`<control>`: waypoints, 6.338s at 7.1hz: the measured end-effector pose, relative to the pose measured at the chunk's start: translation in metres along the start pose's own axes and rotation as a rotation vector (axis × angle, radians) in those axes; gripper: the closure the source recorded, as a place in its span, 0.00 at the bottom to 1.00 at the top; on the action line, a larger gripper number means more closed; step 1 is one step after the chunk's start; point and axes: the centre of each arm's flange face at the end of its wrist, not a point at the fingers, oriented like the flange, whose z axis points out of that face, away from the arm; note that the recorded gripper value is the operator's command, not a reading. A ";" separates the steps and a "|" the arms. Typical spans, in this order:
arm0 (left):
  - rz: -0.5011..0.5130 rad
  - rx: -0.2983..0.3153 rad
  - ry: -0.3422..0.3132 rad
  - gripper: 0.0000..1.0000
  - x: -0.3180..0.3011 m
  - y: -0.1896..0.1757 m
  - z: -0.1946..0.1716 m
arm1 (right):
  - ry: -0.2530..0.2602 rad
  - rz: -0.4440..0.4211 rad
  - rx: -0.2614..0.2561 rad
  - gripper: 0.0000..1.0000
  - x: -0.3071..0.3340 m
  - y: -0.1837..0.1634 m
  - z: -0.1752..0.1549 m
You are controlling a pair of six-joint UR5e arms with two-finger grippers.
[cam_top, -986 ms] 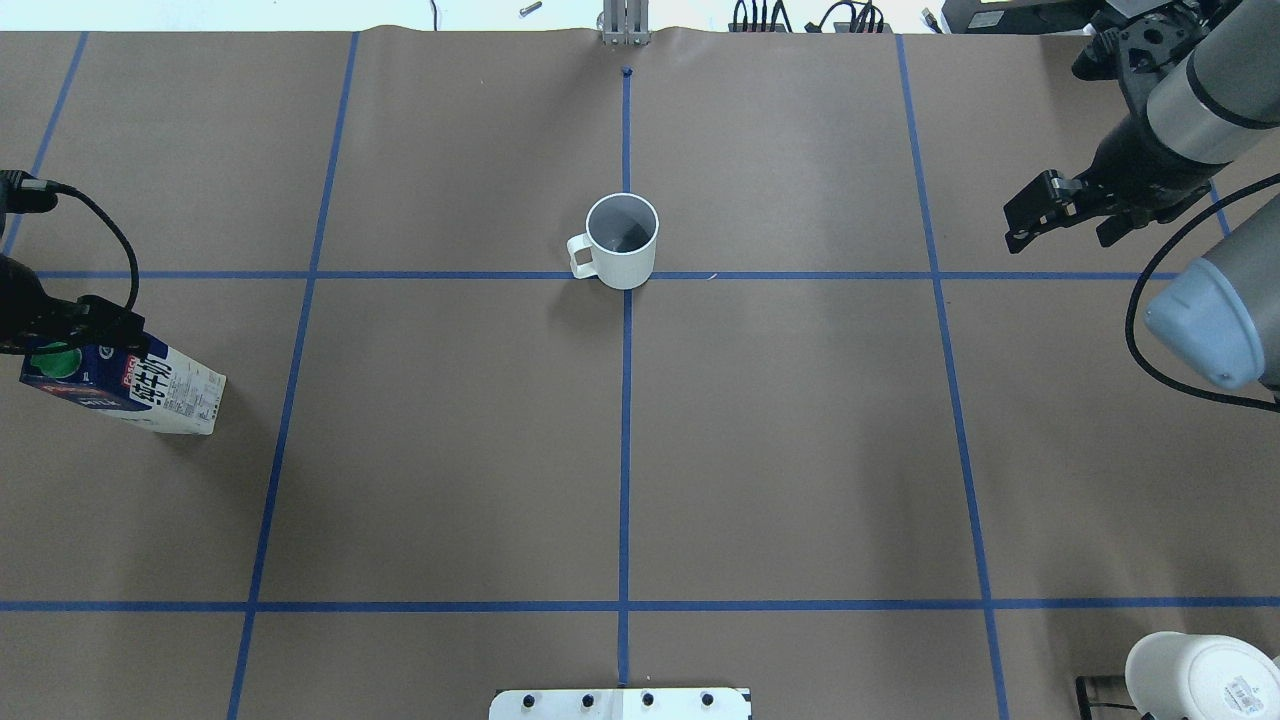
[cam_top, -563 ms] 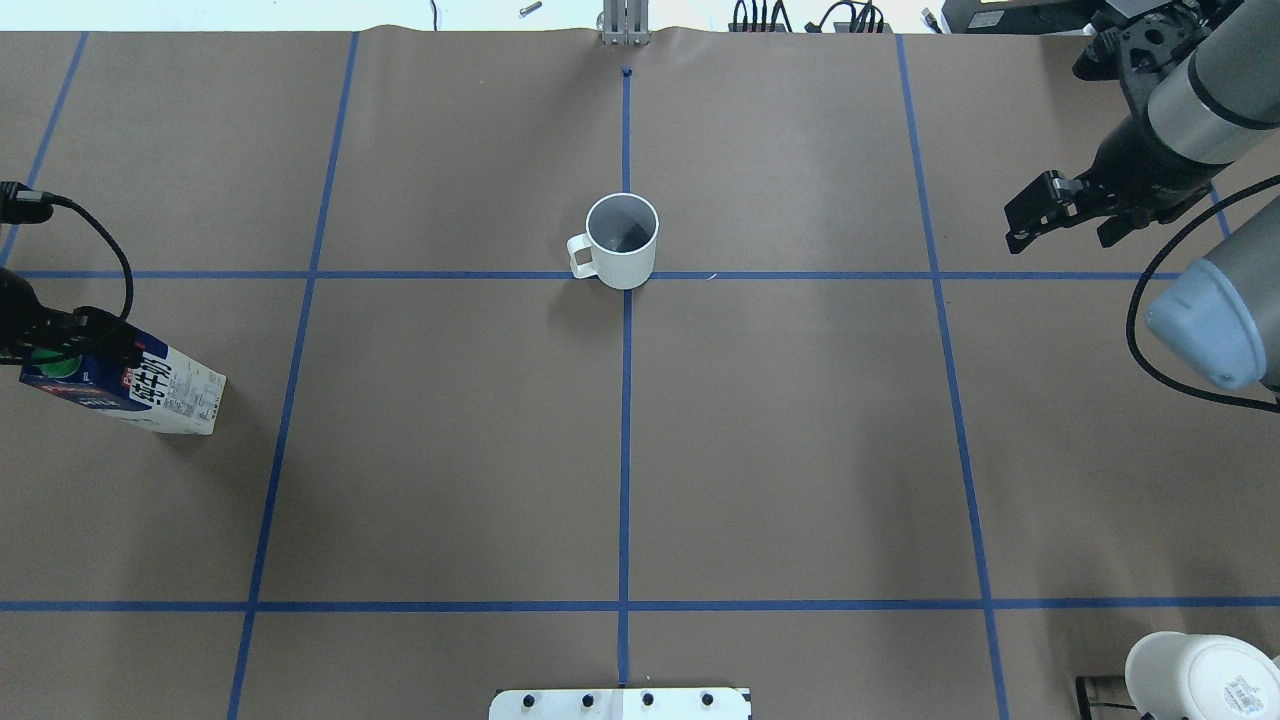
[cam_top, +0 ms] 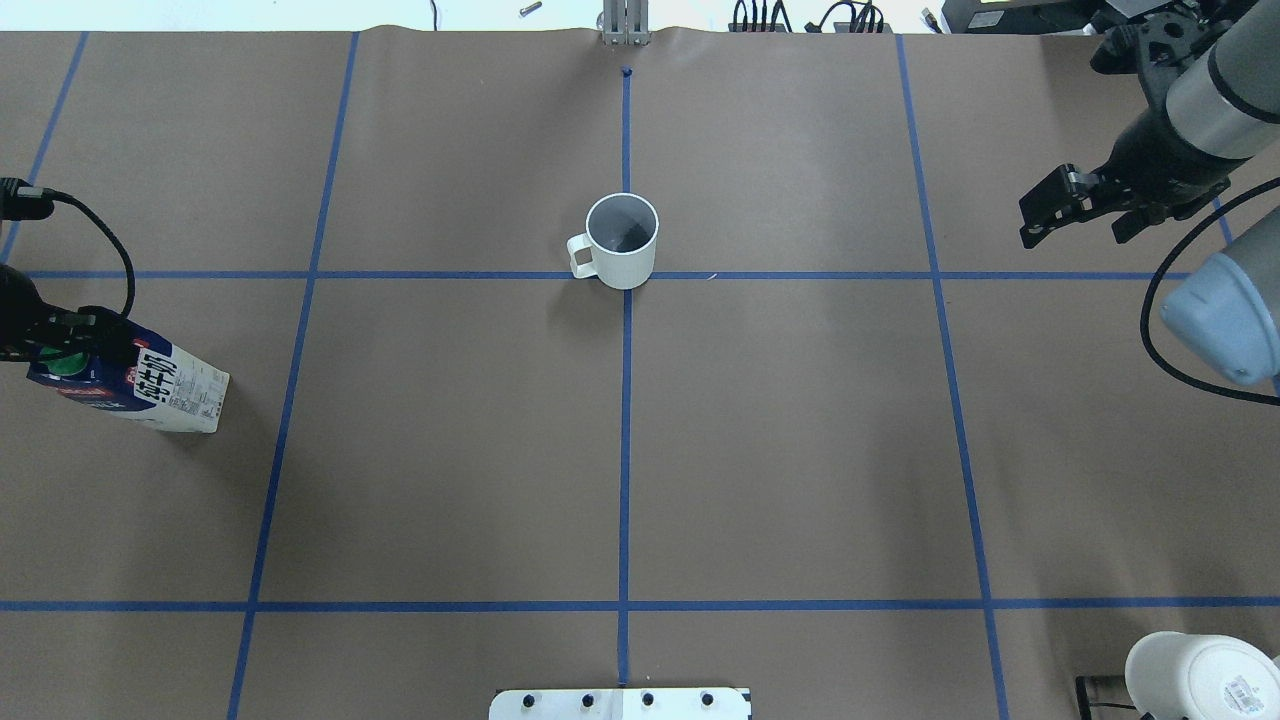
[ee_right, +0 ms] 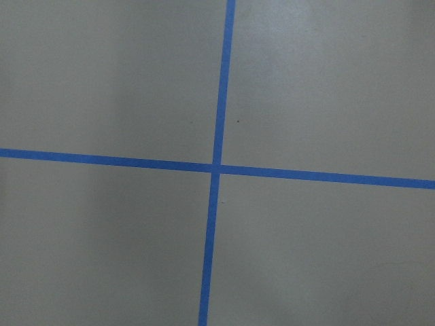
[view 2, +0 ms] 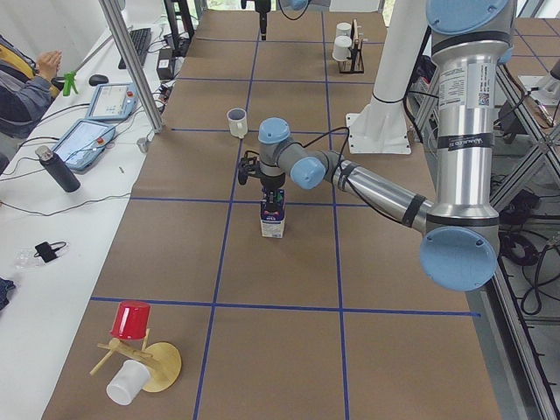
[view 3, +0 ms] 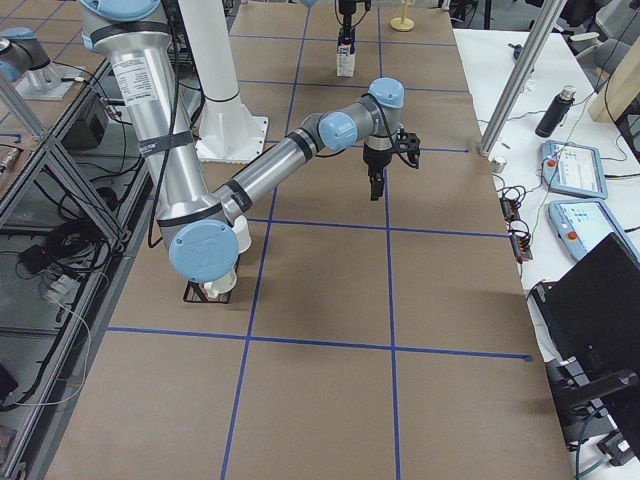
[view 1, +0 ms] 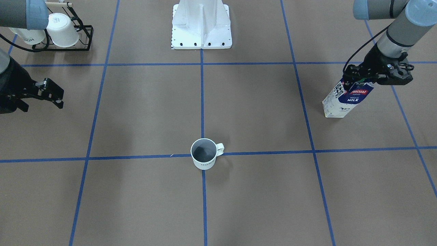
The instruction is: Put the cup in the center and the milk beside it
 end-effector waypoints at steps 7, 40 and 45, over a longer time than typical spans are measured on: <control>-0.111 -0.008 0.012 0.65 0.284 -0.181 -0.061 | 0.049 0.052 -0.007 0.00 0.124 0.057 -0.017; 0.132 0.006 -0.043 0.02 -0.131 -0.061 -0.114 | 0.044 -0.062 0.038 0.00 0.147 0.056 -0.040; 0.119 0.018 -0.039 0.02 -0.125 -0.060 -0.116 | 0.071 -0.119 0.048 0.00 0.123 0.063 -0.040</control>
